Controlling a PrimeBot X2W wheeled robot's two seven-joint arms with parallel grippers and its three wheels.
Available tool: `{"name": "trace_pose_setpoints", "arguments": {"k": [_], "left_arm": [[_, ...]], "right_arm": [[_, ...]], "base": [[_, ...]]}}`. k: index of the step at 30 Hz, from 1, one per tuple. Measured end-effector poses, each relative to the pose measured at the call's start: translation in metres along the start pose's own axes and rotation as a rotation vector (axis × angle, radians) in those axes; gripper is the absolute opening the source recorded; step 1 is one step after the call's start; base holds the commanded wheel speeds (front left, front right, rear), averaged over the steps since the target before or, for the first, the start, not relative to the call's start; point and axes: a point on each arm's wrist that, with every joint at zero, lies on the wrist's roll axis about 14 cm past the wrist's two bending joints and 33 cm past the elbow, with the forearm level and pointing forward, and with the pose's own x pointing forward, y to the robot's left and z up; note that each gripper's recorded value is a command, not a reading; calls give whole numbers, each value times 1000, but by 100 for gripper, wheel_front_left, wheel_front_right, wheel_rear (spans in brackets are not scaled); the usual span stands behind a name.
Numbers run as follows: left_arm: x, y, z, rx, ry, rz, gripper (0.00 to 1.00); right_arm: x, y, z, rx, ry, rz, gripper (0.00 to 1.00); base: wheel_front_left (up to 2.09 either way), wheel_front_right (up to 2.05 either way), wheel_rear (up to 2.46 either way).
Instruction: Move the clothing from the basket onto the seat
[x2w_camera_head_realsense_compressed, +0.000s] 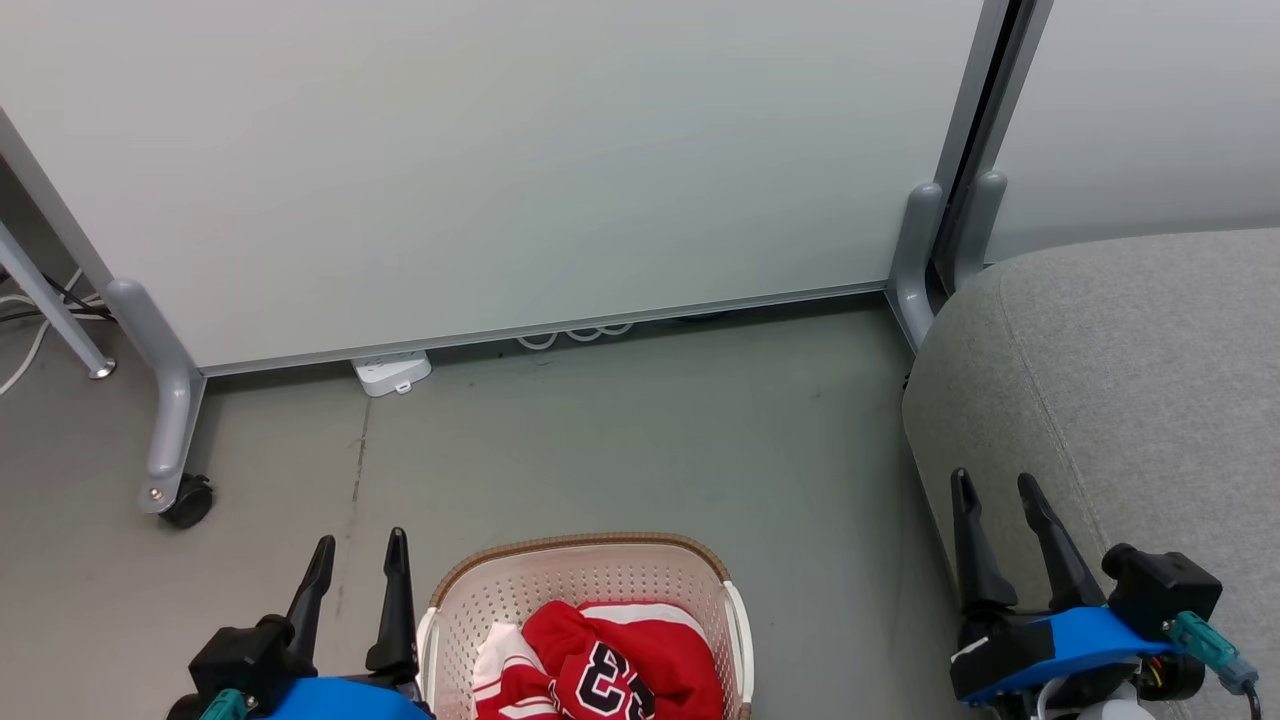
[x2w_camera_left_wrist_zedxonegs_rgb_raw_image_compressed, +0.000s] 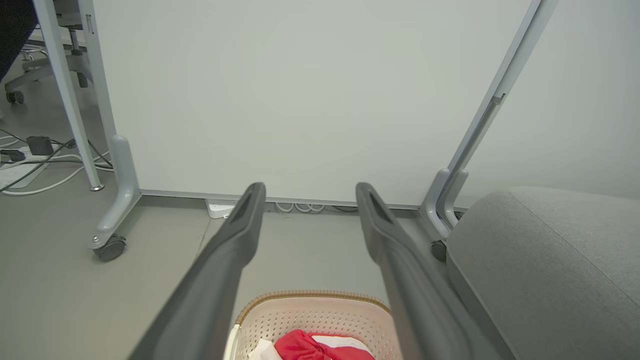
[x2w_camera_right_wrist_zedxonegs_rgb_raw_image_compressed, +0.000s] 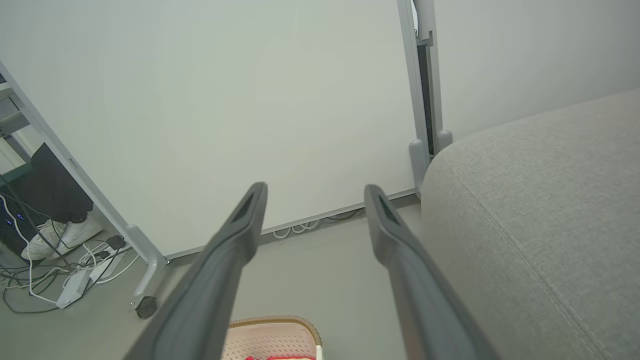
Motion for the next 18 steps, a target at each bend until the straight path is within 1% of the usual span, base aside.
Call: {"name": "trace_pose_setpoints", "arguments": {"k": [12, 18], "left_arm": [[1, -5, -1, 89, -11, -25, 100], [2, -7, 0, 114, -18, -34, 100]], "right_arm": [[1, 5, -1, -90, -4, 26, 100], [2, 7, 0, -133, -7, 37, 100]], "base": [[0, 0, 0], [0, 0, 0]]}}
